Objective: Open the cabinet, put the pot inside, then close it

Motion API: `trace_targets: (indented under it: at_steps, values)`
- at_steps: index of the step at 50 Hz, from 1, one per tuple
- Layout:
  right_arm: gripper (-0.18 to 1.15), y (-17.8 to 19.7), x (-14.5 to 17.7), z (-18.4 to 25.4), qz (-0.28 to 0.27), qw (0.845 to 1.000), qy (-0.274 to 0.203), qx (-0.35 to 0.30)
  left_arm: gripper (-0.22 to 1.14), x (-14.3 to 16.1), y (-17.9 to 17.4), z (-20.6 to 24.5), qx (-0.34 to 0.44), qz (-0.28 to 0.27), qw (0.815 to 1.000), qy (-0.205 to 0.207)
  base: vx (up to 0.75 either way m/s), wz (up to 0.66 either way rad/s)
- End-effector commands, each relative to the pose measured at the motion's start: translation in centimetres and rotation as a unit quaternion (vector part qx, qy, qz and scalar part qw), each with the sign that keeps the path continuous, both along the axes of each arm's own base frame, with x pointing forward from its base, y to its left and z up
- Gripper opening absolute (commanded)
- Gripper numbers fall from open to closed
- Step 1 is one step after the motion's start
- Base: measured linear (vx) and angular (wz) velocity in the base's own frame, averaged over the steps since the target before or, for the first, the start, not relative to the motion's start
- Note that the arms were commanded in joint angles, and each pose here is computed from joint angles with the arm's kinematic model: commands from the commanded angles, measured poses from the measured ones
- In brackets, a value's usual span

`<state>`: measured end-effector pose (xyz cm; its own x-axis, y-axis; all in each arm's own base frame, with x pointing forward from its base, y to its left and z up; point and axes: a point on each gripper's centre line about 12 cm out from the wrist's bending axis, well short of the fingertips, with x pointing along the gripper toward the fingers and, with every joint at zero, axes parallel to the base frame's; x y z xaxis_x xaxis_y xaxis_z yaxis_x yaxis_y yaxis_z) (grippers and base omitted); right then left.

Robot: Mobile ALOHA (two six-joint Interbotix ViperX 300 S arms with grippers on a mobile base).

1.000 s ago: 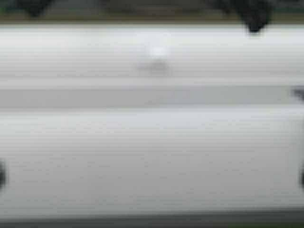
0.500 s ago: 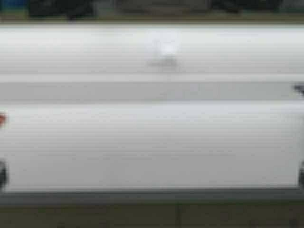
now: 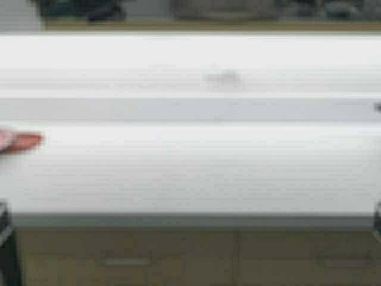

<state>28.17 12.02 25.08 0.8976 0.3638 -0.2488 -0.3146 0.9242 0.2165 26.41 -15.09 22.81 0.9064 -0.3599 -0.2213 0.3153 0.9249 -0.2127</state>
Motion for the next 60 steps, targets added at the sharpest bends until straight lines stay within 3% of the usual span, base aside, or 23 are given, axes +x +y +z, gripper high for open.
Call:
trace_targets:
  at_steps: [1, 18, 32, 39, 50, 60]
  values:
    - [0.07, 0.0, -0.3, 1.1, 0.004, 1.000, -0.011, 0.001, 0.03, 0.3, -0.2, 1.4, -0.009, 0.000, 1.000, -0.020, -0.16, 0.02]
    - [0.07, -0.7, -1.3, 1.4, 0.001, 1.000, -0.013, 0.000, 0.03, 0.9, 1.7, 2.2, 0.006, 0.012, 1.000, -0.003, -0.19, 0.00]
    - [0.07, -4.7, 0.3, 3.1, -0.060, 0.998, -0.004, -0.029, 0.03, 0.8, 4.5, 4.8, 0.025, 0.029, 0.999, -0.013, -0.22, -0.02]
    - [0.07, -7.8, 0.5, 5.6, -0.104, 0.993, -0.025, -0.055, 0.03, 1.2, 6.9, 6.5, 0.040, 0.051, 0.998, -0.014, -0.21, -0.02]
    - [0.07, -13.7, -0.3, 9.9, -0.204, 0.974, -0.058, -0.073, 0.03, 1.7, 12.1, 10.9, 0.065, 0.113, 0.991, -0.034, -0.15, 0.01]
    - [0.06, -19.3, -2.4, 14.1, -0.307, 0.941, -0.095, -0.106, 0.03, 0.8, 17.1, 16.0, 0.091, 0.181, 0.977, -0.064, -0.07, 0.04]
